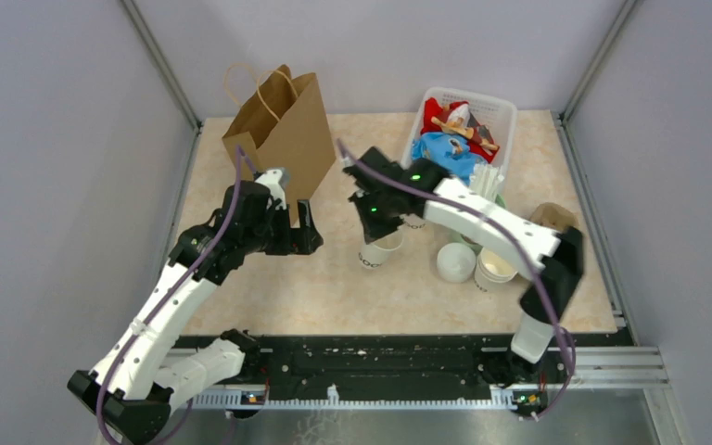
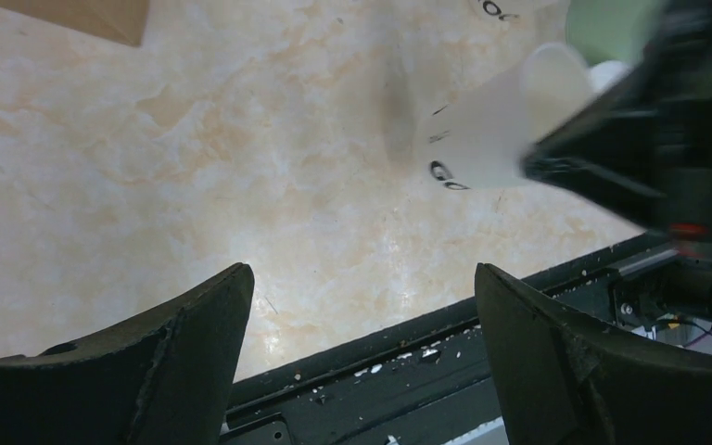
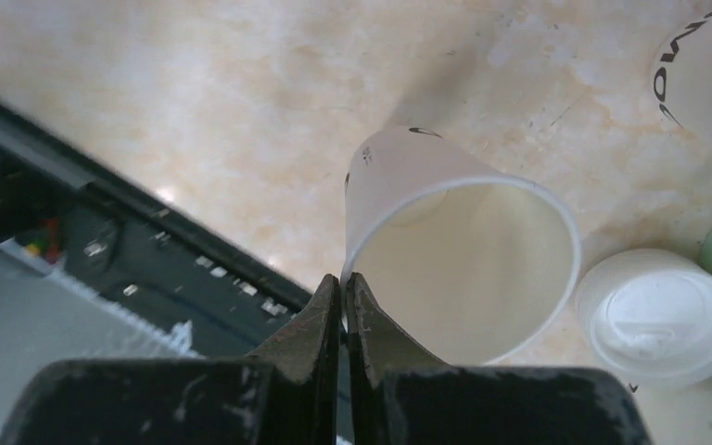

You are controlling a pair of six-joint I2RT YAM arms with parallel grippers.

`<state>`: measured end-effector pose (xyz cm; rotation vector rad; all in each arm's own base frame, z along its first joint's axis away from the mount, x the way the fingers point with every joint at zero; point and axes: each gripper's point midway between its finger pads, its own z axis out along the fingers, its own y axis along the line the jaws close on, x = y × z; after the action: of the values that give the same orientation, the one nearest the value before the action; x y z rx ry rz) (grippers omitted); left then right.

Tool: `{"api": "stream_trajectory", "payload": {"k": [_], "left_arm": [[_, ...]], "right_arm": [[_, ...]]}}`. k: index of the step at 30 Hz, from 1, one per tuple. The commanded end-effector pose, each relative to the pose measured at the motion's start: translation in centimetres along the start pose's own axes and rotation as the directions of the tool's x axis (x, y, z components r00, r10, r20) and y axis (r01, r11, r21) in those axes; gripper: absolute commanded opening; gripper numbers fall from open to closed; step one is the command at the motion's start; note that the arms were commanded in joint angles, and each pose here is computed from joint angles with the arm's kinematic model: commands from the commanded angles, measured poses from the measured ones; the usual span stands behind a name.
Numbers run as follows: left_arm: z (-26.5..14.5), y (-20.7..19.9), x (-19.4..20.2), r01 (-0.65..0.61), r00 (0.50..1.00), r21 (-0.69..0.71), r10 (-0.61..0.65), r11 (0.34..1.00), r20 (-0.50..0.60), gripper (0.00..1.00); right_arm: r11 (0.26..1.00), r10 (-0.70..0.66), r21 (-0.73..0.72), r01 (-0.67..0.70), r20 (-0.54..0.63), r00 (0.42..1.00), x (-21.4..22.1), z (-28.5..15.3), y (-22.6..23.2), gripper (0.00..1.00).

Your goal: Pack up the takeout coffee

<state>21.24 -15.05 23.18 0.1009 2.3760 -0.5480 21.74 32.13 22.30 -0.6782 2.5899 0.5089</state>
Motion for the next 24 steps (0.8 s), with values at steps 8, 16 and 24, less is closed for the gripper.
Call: {"api": "stream_trajectory", "payload": {"k": [8,16,24], "left_arm": [[-3.0,1.3,-2.2,0.048,0.987,-0.074,-0.035,0.996,0.16,0.95],[-2.7,1.4,-2.0,0.043,0.989,-0.076,-0.031,0.996,0.146,0.95],[-2.2,1.1,-2.1,0.038,0.99,-0.064,-0.029,0.997,0.139,0.95]], "right_arm": [[0.945,-0.161,0.265,0.19,-0.13,0.978,3.0,8.5,1.2,0.0],[0.973,-0.133,0.191,0.133,-0.01,0.991,0.4,2.6,2.8,0.64],[0.941,0.076,0.324,-0.099,0.083,0.994,0.7,-3.1,-7.5,0.66]]}}
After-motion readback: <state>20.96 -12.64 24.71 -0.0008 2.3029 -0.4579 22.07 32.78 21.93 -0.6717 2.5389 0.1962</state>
